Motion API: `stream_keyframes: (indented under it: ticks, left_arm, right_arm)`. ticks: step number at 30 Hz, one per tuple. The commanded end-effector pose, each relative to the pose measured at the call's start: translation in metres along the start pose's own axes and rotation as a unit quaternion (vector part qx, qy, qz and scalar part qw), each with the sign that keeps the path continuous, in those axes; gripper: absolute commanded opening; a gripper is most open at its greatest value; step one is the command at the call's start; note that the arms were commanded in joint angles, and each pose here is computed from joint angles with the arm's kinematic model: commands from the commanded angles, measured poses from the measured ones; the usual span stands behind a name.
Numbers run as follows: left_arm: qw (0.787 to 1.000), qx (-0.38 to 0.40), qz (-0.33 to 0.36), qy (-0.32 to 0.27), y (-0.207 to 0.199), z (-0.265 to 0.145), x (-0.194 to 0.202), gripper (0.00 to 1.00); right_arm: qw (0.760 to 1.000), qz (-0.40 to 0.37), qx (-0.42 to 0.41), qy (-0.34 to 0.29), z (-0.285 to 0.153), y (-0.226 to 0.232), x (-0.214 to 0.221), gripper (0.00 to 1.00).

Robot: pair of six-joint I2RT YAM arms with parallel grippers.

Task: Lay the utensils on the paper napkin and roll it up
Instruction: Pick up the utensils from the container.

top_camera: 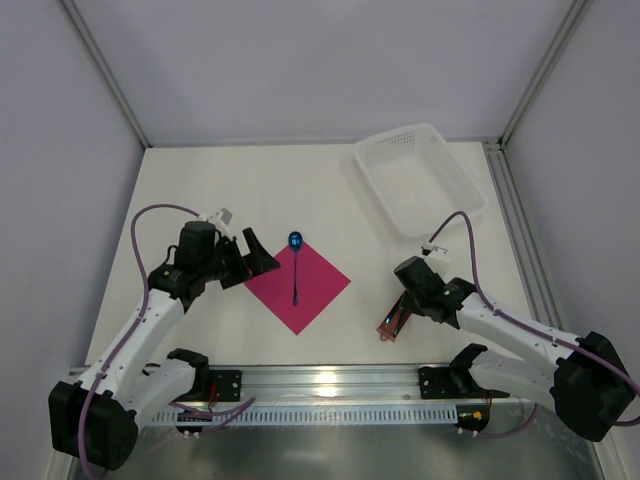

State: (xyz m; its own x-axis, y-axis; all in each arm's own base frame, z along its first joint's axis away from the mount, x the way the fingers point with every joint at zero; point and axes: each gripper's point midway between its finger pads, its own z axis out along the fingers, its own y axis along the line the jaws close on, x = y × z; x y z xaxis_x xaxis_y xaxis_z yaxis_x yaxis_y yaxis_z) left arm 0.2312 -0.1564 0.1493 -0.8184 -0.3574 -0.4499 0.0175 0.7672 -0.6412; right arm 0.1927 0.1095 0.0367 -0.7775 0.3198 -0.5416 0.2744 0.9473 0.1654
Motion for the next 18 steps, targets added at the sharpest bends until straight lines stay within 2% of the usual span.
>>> stream_keyframes:
  ticks: [1, 18]
  left_arm:
    - [1.0, 0.01, 0.007, -0.017, -0.009, -0.006, -0.009, 1.0]
    - [1.0, 0.01, 0.007, -0.023, -0.011, -0.008, -0.011, 1.0]
  right_arm:
    - [1.0, -0.011, 0.023, -0.001, 0.002, -0.009, 0.0, 0.04]
    - [0.999, -0.012, 0.042, 0.018, 0.01, -0.017, 0.012, 0.12]
